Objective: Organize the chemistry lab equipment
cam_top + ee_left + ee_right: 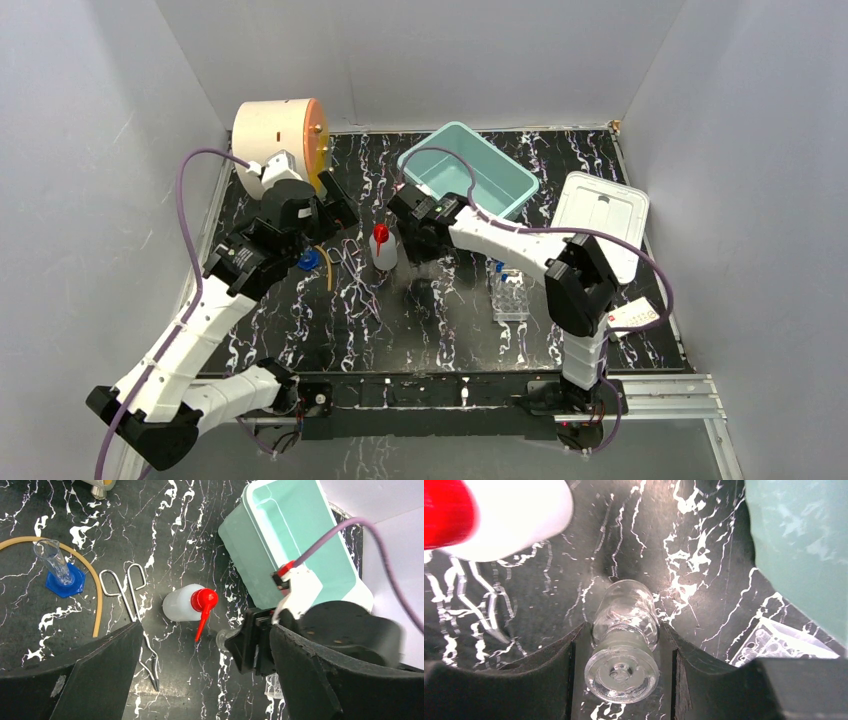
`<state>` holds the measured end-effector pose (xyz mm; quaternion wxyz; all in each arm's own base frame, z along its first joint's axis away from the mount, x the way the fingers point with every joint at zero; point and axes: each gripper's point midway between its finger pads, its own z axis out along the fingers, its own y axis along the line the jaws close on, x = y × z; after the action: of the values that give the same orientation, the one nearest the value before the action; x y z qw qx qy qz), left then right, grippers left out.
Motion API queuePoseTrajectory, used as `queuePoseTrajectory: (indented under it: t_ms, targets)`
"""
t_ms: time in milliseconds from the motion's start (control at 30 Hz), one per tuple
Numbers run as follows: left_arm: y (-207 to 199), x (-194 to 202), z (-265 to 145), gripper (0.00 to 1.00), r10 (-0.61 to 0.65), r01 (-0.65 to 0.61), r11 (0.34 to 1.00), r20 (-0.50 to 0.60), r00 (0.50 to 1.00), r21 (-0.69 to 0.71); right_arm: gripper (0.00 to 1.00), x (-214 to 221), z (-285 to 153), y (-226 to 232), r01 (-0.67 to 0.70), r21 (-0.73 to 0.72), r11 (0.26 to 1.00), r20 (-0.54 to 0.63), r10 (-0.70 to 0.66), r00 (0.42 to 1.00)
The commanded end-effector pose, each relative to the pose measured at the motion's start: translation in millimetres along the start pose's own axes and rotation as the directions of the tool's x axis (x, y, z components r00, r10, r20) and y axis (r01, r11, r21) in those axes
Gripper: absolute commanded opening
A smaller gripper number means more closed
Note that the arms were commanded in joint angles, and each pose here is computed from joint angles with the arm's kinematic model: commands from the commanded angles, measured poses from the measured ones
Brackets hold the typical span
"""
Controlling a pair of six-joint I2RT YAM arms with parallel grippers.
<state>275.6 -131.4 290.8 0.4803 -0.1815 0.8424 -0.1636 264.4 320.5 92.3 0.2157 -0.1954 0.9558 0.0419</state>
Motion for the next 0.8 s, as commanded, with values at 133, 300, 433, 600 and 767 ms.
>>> queuePoseTrajectory:
  t_ms: [133,300,433,600,767]
  targets:
    - [9,-14,-10,0.98,-0.014,0.015,1.000,0.066,0.998,-0.016,0.41,-69,-116,1,-0.018,-0.108,0.994,0.246,0.044,0.968]
    - [8,-17,-12,0.98,-0.019,0.020,1.000,0.074,0.997,-0.012,0.41,-108,-160,-21,-0.077,-0.125,0.989,0.366,0.118,0.923]
    - [8,-16,-12,0.98,-0.015,0.016,1.000,0.069,0.997,-0.008,0.41,-141,-179,-52,-0.122,-0.123,0.985,0.437,0.164,0.884]
    - [6,-13,-10,0.98,-0.010,0.010,1.000,0.055,0.998,-0.005,0.41,-170,-169,-99,-0.171,-0.073,0.983,0.459,0.186,0.869]
    - [2,-9,-7,0.98,0.011,-0.011,1.000,0.030,0.999,0.008,0.41,-184,-140,-143,-0.223,-0.029,0.974,0.434,0.213,0.876]
